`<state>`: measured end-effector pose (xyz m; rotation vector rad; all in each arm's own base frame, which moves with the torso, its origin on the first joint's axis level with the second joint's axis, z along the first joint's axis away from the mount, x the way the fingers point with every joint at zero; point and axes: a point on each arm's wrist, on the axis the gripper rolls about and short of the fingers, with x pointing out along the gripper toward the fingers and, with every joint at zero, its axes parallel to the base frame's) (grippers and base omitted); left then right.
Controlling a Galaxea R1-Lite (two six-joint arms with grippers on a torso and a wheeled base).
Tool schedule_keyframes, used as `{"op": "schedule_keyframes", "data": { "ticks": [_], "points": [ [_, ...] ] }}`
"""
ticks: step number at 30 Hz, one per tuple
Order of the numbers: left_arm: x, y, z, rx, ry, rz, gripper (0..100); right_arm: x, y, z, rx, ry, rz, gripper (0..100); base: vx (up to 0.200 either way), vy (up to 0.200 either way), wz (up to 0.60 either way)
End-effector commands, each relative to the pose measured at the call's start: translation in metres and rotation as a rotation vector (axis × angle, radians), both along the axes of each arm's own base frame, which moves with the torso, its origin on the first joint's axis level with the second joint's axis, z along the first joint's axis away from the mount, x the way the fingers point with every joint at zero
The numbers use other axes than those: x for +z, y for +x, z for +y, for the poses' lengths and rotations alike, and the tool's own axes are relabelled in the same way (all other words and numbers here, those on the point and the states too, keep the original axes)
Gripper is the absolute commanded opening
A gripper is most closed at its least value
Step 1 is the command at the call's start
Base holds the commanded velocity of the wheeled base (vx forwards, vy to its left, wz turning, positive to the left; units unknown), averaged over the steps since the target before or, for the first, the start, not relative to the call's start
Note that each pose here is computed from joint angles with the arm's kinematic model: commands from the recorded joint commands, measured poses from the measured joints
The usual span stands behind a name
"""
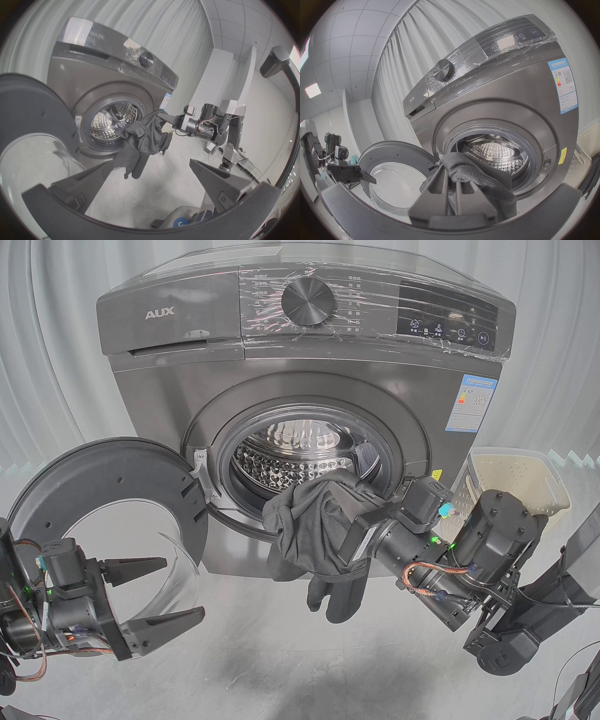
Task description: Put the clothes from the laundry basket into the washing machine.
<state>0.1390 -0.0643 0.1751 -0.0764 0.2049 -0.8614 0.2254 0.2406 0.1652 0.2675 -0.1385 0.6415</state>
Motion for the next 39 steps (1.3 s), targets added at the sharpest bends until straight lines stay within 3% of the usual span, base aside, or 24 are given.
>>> {"op": "schedule_keyframes", "data": {
  "ticks": [1, 10, 16, 21, 31, 39],
  "points": [
    [-0.013, 0.021, -0.017, -0.035, 0.033, 0.083, 100, -0.010, 0.009, 0.006, -0.009, -0.014, 0.013, 0, 0.000, 0.000, 0.00],
    [-0.008, 0.039, -0.039, 0.053, 0.030, 0.066, 100, -0.008, 0.014, 0.010, -0.024, 0.002, 0.003, 0, 0.000, 0.000, 0.00],
    [-0.025, 0.056, -0.059, 0.097, 0.066, 0.083, 100, -0.005, 0.017, 0.012, -0.030, 0.008, -0.001, 0, 0.000, 0.000, 0.00],
    [-0.039, 0.071, -0.073, 0.094, 0.067, 0.094, 100, -0.001, 0.019, 0.014, -0.031, 0.017, -0.013, 0, 0.000, 0.000, 0.00],
    [-0.044, 0.094, -0.093, 0.095, -0.006, 0.156, 100, 0.000, 0.019, 0.015, -0.029, 0.021, -0.016, 0, 0.000, 0.000, 0.00],
    [-0.055, 0.111, -0.104, 0.102, -0.011, 0.194, 100, -0.001, 0.018, 0.014, -0.030, 0.021, -0.016, 0, 0.000, 0.000, 0.00]
  ]
}}
